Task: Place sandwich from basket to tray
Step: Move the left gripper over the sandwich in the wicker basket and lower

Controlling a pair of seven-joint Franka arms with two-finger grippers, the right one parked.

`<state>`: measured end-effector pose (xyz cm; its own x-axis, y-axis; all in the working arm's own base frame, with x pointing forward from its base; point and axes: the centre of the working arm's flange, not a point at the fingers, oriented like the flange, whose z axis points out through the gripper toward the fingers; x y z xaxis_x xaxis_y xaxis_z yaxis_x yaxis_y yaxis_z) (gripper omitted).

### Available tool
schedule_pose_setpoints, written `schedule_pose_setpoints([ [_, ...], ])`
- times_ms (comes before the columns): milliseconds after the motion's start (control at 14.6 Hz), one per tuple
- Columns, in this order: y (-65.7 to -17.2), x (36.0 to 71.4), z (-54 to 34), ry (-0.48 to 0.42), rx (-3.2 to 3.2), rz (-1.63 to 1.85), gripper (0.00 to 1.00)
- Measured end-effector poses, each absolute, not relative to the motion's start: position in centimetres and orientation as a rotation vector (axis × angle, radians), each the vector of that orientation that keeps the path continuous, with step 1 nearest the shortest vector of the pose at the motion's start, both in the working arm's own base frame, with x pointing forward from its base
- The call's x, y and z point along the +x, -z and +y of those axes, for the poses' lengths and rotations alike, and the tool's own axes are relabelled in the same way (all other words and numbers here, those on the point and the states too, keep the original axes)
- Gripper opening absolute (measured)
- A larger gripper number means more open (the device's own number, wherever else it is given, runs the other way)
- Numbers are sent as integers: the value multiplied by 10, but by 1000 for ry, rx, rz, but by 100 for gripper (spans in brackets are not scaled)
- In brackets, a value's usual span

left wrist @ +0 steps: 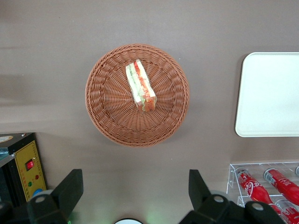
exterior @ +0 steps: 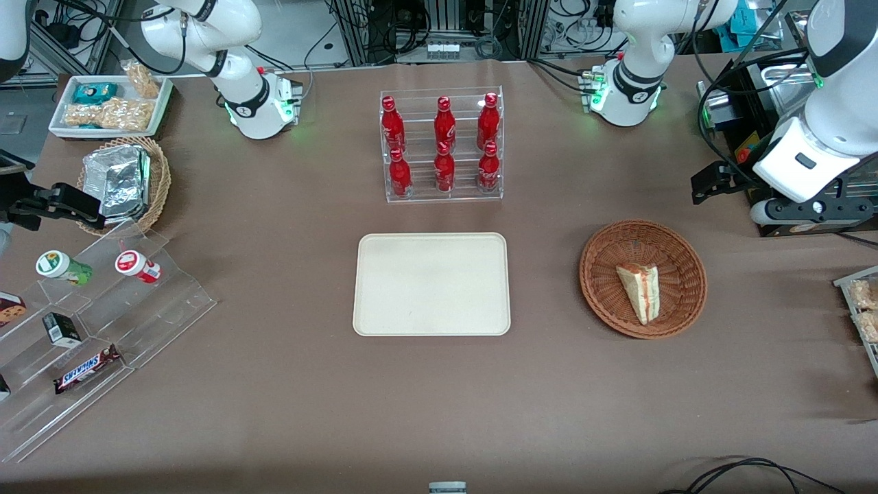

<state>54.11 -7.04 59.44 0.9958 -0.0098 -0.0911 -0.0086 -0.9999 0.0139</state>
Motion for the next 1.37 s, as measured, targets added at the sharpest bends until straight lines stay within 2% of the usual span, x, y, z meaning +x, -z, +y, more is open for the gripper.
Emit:
schedule_pose_setpoints([
  [343,-594,542,-66,144,3126,-1,100],
  [480,-585,543,-50,177,3124,43,100],
  [686,-530,545,-28,321,3114,137,100],
  [755,-503,548,-27,342,3113,216,100],
  [1098,-373,533,-51,304,3071,747,100],
  [1235,-336,520,-50,264,3049,839,100],
  [1373,-313,514,-44,265,3027,922,100],
])
